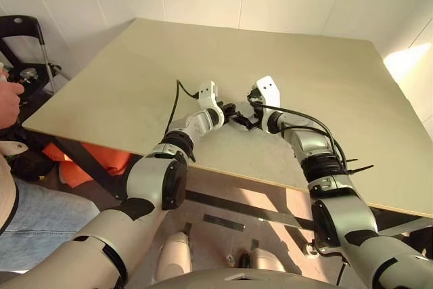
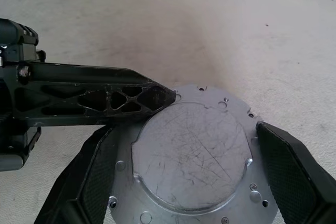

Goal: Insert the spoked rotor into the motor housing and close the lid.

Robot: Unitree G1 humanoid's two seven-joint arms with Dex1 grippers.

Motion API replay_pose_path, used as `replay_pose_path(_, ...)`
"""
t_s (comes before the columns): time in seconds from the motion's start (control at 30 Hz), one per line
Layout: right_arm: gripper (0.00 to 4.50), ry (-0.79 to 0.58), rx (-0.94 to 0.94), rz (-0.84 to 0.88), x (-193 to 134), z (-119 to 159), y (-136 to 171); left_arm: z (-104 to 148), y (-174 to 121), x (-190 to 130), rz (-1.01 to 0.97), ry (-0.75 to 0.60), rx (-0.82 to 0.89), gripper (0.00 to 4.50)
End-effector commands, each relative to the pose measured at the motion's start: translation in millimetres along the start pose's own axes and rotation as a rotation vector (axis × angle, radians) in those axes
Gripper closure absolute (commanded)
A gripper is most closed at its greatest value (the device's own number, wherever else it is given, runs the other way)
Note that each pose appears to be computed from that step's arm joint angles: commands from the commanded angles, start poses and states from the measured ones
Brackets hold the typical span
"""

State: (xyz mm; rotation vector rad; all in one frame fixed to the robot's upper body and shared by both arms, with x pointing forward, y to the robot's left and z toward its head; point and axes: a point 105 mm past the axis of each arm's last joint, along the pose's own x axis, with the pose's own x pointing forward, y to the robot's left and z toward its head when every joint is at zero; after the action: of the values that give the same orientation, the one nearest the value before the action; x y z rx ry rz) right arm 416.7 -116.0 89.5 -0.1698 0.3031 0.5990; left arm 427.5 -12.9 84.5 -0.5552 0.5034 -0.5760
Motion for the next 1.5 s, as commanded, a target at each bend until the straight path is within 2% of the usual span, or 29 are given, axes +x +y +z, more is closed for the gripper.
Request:
replay_pose_path(0.03,0.03,-0.049,-0.03,-0.02,-2,15,-3,-9,-4,2,-0.012,0.04,0.014,4.5)
replay_pose_path(0.47,0.03,-0.168,0.024,0.152,-30,49,16,-14,-12,1,-0.082,0.072,0.015,4.5)
replay_pose_path(0.63,0.03,-0.232,0.089,0.158,-47,67,13,-15,-12,1,-0.087,0.074,0.014,4.5)
replay_pose_path(0.73,0.03,-0.231,0.134,0.149,-51,67,9,-16,-13,2,-0.089,0.077,0.015,4.5)
replay_pose_path(0.9,0.03,-0.122,0.329,0.022,-53,40,-21,-18,-14,2,-0.096,0.079,0.018,4.5)
replay_pose_path(1.03,0.03,-0.029,0.457,-0.004,-59,17,-31,-18,-15,2,-0.104,0.08,0.017,4.5)
replay_pose_path(1.27,0.03,0.066,0.639,0.027,-67,-7,-29,-18,-16,2,-0.113,0.079,0.018,4.5)
replay_pose_path(1.5,0.03,0.136,0.799,-0.016,-63,-31,-32,-19,-16,2,-0.111,0.08,0.022,4.5)
